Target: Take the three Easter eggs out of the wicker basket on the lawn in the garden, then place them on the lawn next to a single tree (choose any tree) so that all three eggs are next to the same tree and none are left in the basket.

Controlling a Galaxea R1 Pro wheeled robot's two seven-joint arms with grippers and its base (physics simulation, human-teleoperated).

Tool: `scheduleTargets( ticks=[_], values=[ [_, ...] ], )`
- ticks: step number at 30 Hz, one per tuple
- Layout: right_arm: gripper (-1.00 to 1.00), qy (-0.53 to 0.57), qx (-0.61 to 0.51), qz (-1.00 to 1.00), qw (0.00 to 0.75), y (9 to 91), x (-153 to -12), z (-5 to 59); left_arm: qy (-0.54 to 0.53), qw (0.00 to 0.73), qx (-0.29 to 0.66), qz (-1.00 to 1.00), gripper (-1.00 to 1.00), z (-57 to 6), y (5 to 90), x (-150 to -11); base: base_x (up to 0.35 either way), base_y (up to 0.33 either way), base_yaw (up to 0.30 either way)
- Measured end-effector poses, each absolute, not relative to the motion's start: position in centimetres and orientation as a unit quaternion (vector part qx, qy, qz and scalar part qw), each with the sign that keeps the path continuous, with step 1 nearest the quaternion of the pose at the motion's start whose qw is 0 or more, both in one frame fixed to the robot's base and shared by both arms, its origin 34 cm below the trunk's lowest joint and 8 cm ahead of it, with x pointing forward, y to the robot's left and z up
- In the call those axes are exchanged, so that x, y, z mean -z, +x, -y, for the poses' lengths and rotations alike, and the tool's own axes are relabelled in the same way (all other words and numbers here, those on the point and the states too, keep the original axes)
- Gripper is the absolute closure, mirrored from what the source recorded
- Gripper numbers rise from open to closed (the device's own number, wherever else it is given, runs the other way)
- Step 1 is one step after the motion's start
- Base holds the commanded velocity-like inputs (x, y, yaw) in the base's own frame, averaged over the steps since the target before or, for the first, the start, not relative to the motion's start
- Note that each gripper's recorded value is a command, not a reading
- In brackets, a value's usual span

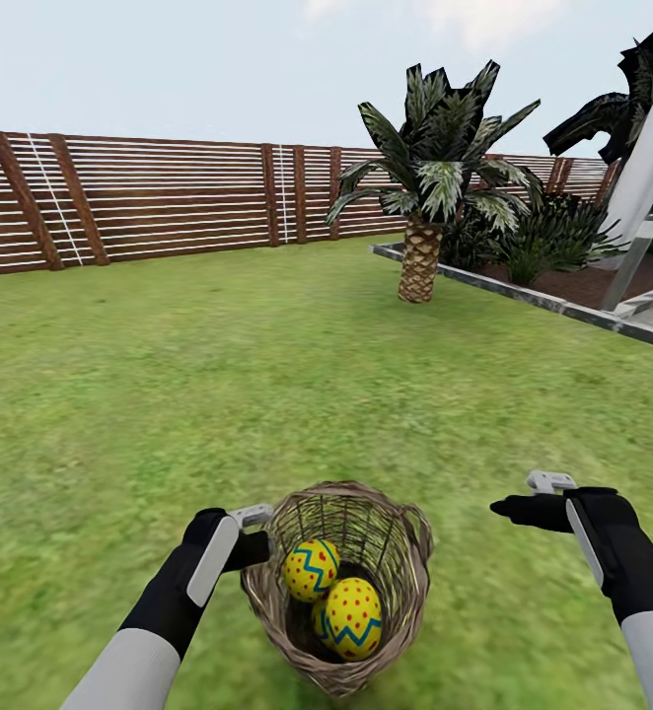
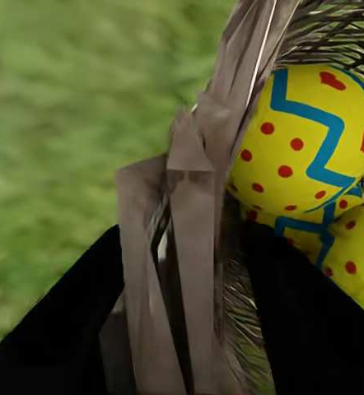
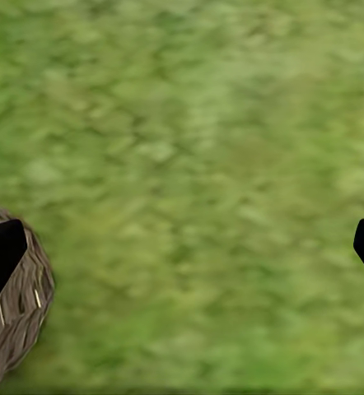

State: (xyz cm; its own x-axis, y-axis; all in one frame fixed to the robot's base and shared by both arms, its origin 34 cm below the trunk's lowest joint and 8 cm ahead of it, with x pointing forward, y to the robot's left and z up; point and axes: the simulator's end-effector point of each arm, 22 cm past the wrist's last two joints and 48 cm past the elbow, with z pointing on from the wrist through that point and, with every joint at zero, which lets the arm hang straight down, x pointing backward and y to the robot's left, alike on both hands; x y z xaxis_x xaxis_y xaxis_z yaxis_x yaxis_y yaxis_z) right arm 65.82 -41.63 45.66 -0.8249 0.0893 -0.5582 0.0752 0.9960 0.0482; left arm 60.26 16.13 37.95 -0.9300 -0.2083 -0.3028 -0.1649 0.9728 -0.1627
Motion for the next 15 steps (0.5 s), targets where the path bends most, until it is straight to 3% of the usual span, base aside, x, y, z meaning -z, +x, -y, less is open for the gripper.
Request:
scheduleTargets(
  ticks=[15],
  values=[
    [-1.00,0.041,-0.009,-0.956,0.291,65.95,-46.20,41.63,-0.094,0.149,0.066,-0.982,1.00,-16.00,59.77,-37.84,0.000,0.000,0.000]
  ],
)
